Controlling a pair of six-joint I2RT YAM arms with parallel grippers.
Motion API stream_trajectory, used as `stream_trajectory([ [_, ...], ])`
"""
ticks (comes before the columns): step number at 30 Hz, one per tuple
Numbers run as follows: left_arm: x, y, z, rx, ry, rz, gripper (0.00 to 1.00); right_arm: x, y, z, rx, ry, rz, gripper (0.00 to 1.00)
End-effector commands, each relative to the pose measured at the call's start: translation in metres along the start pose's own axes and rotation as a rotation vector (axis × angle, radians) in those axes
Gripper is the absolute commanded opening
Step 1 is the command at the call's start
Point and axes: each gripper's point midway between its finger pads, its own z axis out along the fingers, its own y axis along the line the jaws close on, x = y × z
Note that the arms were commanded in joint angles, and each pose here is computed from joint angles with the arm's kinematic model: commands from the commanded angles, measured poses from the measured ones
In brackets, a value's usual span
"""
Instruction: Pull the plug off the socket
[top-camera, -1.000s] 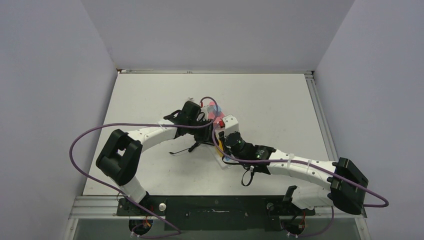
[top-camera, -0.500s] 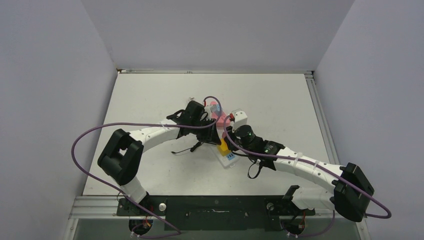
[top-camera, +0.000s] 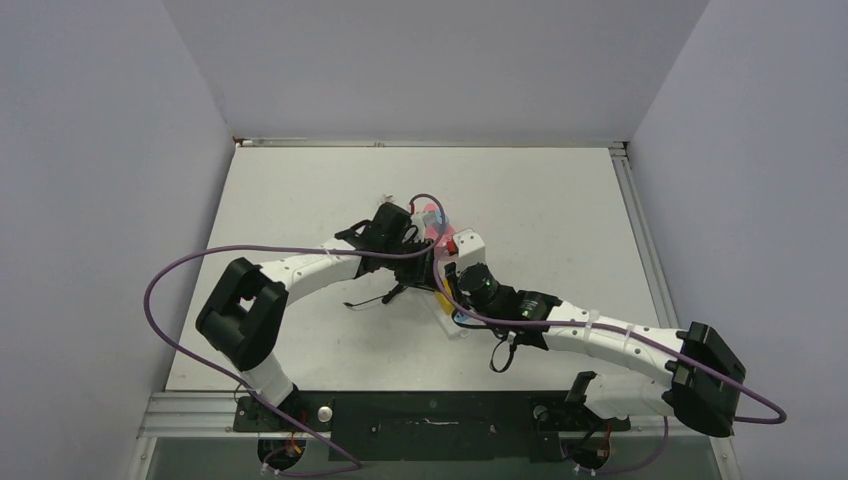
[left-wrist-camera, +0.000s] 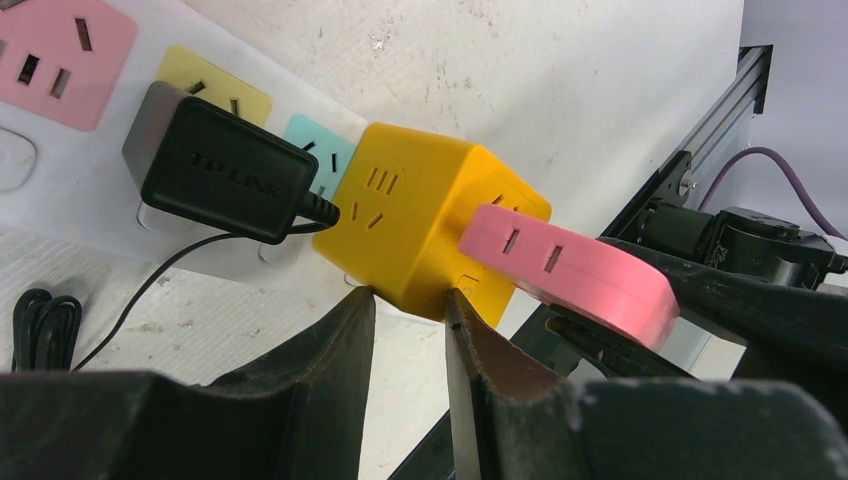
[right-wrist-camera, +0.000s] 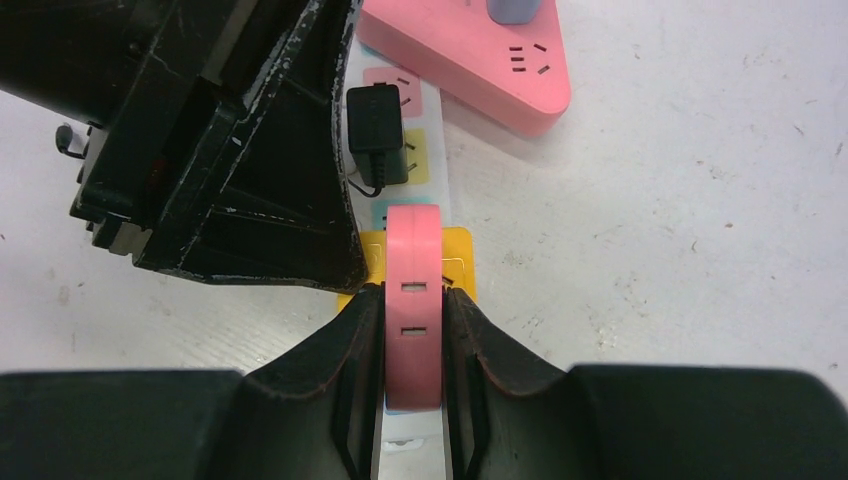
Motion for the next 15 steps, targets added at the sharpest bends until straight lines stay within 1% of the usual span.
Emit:
stream_trajectory([
  [1,0.052,0.079,0.010,-0.297,0.153,-0.015,0.26,-0.039,0.004,-0.007,0.037,-0.099,0.010,0.05],
  [9,0.052,0.081,0.010,-0.307,0.158,-0.013,0.26,-0.044,0.001,-0.010,0.017,-0.112,0.053,0.05],
  [15,0.053,0.084,0.011,-0.315,0.163,-0.012,0.26,-0.038,-0.024,-0.003,0.021,-0.083,0.109,0.05],
])
